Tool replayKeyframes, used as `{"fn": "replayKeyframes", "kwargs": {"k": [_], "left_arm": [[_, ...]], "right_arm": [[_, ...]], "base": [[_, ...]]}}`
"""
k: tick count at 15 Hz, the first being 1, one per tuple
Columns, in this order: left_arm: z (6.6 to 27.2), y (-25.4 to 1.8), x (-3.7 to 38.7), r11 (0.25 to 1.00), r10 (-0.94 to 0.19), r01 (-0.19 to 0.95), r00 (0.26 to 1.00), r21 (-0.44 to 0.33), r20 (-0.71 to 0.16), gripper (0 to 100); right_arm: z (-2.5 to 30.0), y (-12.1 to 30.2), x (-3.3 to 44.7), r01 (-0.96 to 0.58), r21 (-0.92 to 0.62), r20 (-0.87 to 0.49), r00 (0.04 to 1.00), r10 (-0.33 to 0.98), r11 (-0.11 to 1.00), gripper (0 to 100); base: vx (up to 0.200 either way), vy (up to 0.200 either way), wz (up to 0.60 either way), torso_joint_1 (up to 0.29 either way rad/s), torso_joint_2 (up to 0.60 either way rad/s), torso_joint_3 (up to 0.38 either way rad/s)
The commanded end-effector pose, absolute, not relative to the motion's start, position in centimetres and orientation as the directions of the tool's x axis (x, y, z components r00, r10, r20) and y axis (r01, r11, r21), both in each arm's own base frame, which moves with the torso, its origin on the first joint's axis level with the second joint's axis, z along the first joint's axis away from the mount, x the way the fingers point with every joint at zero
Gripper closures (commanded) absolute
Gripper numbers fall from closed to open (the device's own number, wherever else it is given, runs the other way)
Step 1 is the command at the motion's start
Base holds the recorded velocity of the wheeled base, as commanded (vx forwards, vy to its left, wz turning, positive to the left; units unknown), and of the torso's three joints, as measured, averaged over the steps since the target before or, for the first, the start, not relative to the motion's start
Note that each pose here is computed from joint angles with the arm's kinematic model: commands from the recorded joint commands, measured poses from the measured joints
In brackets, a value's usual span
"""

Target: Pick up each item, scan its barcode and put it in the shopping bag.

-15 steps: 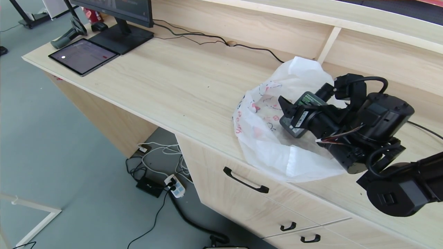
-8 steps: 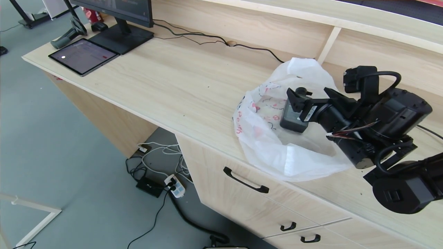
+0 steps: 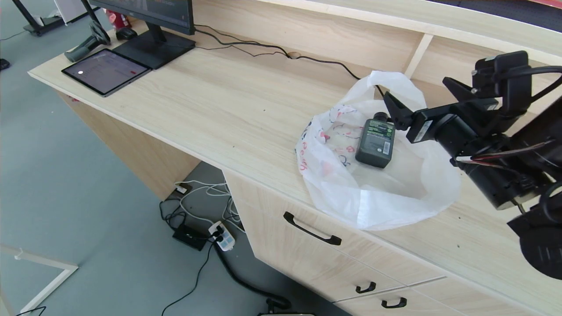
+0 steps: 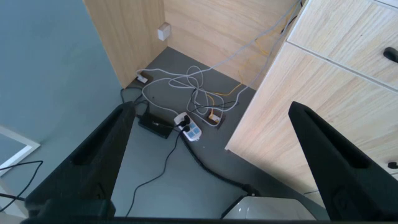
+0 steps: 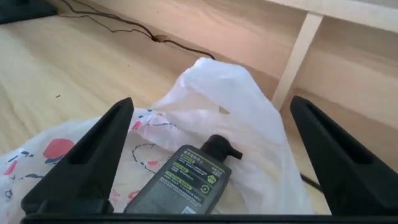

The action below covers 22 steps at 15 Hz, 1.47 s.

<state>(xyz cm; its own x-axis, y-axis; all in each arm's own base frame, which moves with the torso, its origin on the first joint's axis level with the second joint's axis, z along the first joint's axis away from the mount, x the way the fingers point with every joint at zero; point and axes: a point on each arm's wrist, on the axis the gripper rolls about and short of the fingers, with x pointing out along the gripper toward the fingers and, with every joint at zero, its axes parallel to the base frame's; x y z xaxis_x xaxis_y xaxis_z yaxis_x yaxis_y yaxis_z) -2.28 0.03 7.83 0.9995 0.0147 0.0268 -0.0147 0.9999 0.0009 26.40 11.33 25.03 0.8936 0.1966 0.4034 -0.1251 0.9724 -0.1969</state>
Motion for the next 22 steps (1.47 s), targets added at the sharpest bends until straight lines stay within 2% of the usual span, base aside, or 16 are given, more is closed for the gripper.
{"fn": "replayKeyframes", "kwargs": {"k": [1,4,6,18,22], "left_arm": [[7.8,0.0,-2.3,1.0,0.015,-0.015,1.0,0.001,0.028,0],[7.8,0.0,-2.3,1.0,0.015,-0.015,1.0,0.001,0.025,0],[7.8,0.0,-2.3,1.0,0.015,-0.015,1.0,0.001,0.025,0],[7.8,0.0,-2.3,1.0,0.015,-0.015,1.0,0.003,0.023,0],[7.8,0.0,-2.3,1.0,0.015,-0.015,1.0,0.004,0.023,0]], "right_arm": [[27.7,10.3,22.7,-0.136,-0.224,0.45,0.864,0.226,0.965,0],[28.6,9.9,20.6,-0.2,-0.224,0.418,0.864,0.28,0.954,0],[27.6,9.0,20.1,-0.23,-0.244,0.39,0.866,0.313,0.942,0],[25.9,8.5,19.5,-0.252,-0.209,0.339,0.888,0.311,0.945,0],[25.9,8.2,18.9,-0.27,-0.171,0.34,0.886,0.314,0.947,0]], "base": [[0.0,0.0,0.0,0.0,0.0,0.0],[0.0,0.0,0.0,0.0,0.0,0.0],[0.0,0.0,0.0,0.0,0.0,0.0],[0.0,0.0,-0.6,0.002,0.0,0.004],[0.0,0.0,0.0,0.0,0.0,0.0]]}}
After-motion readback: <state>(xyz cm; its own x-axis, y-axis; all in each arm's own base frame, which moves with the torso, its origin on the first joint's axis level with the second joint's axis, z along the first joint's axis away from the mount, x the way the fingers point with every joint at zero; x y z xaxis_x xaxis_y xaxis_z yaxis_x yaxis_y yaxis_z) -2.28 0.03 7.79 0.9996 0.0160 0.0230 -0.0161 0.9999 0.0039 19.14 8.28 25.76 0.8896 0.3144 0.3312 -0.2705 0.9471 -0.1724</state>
